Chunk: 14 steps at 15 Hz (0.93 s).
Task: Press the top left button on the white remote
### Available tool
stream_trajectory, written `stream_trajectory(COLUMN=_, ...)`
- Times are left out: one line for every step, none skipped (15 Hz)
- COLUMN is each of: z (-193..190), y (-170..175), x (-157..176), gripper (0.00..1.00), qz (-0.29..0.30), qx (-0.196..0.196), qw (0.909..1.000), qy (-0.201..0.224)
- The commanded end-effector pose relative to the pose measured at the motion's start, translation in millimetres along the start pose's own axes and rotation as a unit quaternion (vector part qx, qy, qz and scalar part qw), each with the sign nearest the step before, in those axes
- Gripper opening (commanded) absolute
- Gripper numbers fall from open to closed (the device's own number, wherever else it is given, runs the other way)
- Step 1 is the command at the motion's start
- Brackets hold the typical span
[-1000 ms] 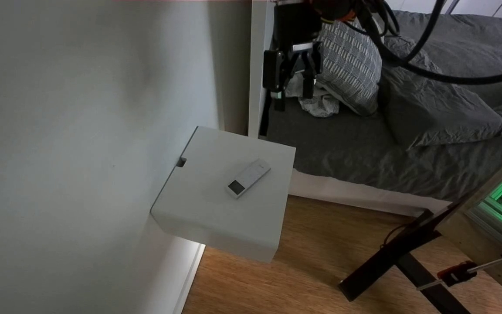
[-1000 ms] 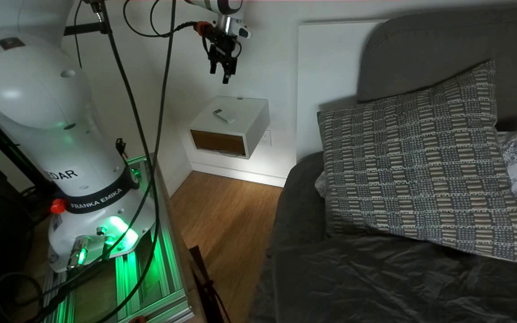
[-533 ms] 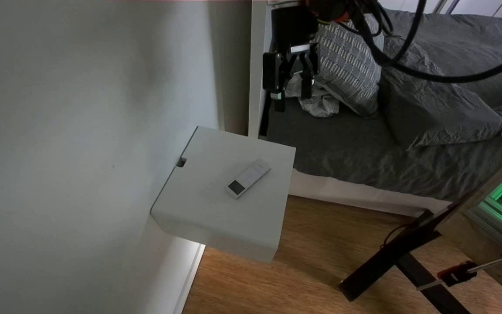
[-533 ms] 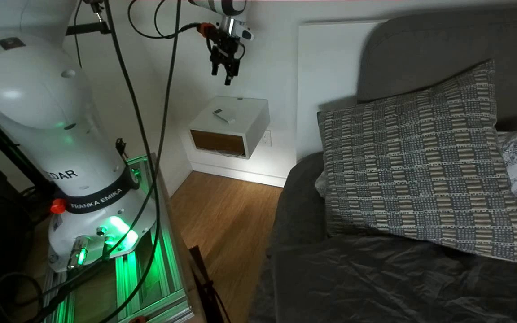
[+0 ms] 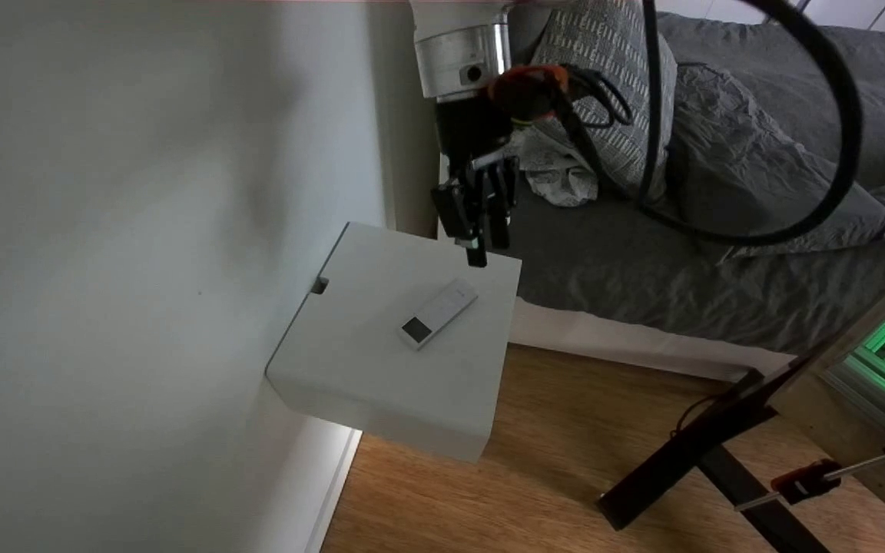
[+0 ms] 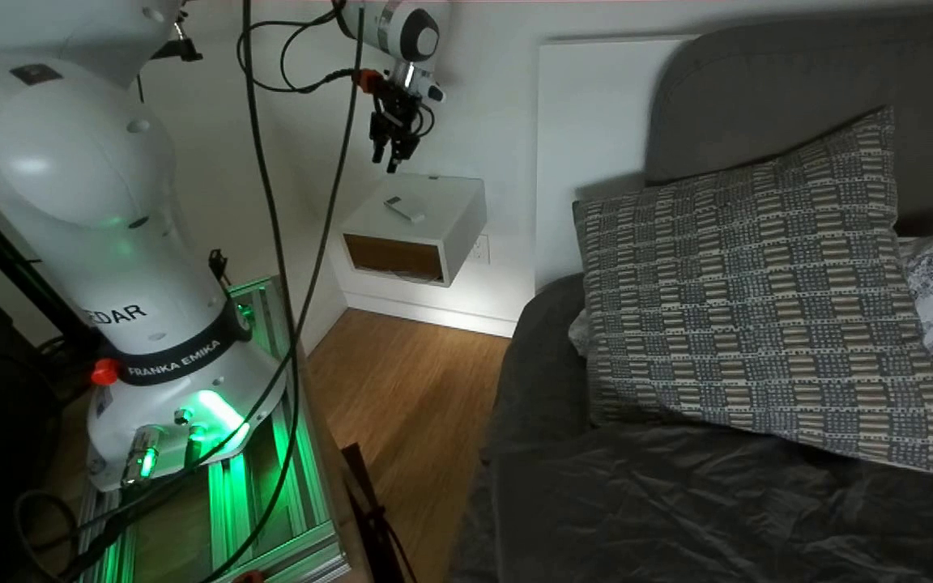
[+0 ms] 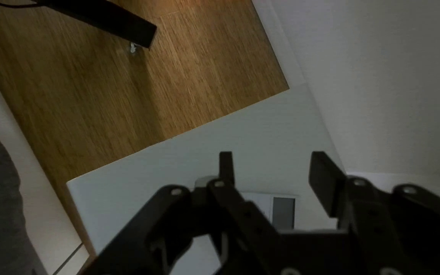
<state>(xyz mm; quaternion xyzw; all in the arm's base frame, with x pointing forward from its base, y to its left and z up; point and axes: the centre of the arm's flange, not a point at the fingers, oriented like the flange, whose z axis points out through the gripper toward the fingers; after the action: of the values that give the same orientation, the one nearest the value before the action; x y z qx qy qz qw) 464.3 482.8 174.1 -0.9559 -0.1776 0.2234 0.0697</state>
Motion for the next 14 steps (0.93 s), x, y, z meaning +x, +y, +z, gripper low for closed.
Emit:
stream_trajectory(z=19, y=-26, x=41, gripper=0.24, qz=-0.009, qx=0.007, qw=0.9996, qy=-0.024)
stream_trajectory(z=23, y=-28, x=45, gripper=0.16, qz=-0.005, qx=0.008, qw=0.9996, qy=-0.027)
stream_trajectory(z=29, y=-29, x=51, gripper=0.09, qz=-0.001, qx=0.005, qw=0.9995, qy=-0.030)
stream_trajectory(z=34, y=-30, x=57, gripper=0.03, qz=-0.001, qx=0.008, qw=0.9994, qy=-0.034)
stream_trajectory(z=39, y=-30, x=63, gripper=0.00, qz=0.000, qx=0.010, qw=0.9992, qy=-0.039)
stream_trajectory(z=42, y=-30, x=67, gripper=0.00, qz=-0.002, qx=0.013, qw=0.9990, qy=-0.042)
stream_trajectory(z=46, y=-30, x=72, gripper=0.00, qz=0.001, qx=0.015, qw=0.9988, qy=-0.046)
stream_trajectory(z=50, y=-30, x=78, gripper=0.00, qz=0.002, qx=0.019, qw=0.9986, qy=-0.049)
stream_trajectory(z=53, y=-30, x=83, gripper=0.00, qz=0.002, qx=0.021, qw=0.9983, qy=-0.054)
stream_trajectory(z=56, y=-31, x=88, gripper=0.00, qz=0.000, qx=0.022, qw=0.9981, qy=-0.058)
stream_trajectory(z=59, y=-31, x=92, gripper=0.00, qz=0.000, qx=0.024, qw=0.9978, qy=-0.062)
stream_trajectory(z=62, y=-31, x=96, gripper=0.00, qz=-0.002, qx=0.026, qw=0.9976, qy=-0.065)
stream_trajectory(z=65, y=-31, x=98, gripper=0.00, qz=-0.001, qx=0.027, qw=0.9972, qy=-0.069)
stream_trajectory(z=68, y=-31, x=101, gripper=0.00, qz=-0.002, qx=0.031, qw=0.9969, qy=-0.072)
